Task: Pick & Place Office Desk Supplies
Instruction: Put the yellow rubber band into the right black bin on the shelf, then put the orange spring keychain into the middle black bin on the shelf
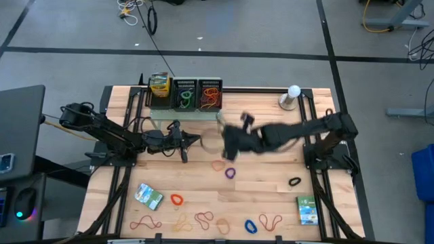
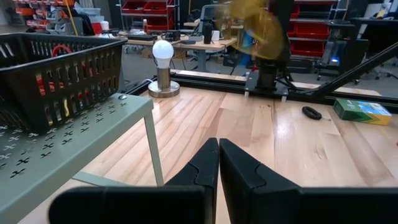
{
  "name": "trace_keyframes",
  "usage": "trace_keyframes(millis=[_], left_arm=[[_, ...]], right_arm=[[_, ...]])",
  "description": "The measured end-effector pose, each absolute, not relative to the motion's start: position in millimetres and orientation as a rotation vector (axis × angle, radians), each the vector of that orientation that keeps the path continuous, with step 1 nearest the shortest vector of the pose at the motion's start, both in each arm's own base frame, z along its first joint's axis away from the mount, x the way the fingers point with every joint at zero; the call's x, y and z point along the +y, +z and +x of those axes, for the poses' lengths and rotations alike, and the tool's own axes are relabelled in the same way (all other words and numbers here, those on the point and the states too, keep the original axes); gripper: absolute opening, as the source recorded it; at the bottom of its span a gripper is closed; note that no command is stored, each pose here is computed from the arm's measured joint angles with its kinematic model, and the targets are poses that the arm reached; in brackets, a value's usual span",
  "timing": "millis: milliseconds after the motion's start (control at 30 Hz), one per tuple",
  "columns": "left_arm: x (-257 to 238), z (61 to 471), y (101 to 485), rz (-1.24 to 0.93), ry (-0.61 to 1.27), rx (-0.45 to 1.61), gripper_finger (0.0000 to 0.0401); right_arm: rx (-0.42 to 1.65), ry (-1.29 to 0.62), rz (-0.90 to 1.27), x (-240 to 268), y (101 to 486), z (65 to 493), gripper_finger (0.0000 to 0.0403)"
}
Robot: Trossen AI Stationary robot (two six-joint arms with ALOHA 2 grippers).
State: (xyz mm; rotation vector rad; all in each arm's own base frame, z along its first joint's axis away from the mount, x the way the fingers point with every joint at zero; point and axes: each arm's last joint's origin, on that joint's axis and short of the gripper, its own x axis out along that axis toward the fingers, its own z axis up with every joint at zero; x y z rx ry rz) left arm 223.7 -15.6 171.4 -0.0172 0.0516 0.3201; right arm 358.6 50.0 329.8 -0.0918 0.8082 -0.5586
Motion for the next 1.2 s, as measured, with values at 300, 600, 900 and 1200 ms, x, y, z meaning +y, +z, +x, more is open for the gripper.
trace_keyframes(millis=[300, 600, 900, 1200], left_arm=[[-15.5, 223.7, 171.5, -0.017, 0.320, 0.051, 0.0018], [-15.5, 223.7, 171.4, -0.017, 0.320, 0.052, 0.0018], [-15.6, 223.7, 171.5, -0.017, 0.320, 0.051, 0.0018], [-15.6, 223.7, 171.5, -0.017, 0.320, 0.051, 0.0018]], right_arm=[[0.633, -0.698, -0.153, -60.1, 347.3, 381.4, 0.0004], [0.630, -0.680, -0.065, -120.1, 307.5, 407.5, 0.0005], [0.640, -0.730, -0.067, -123.6, 292.1, 416.3, 0.0082], [0.591, -0.734, -0.081, -113.3, 314.1, 407.6, 0.0174]])
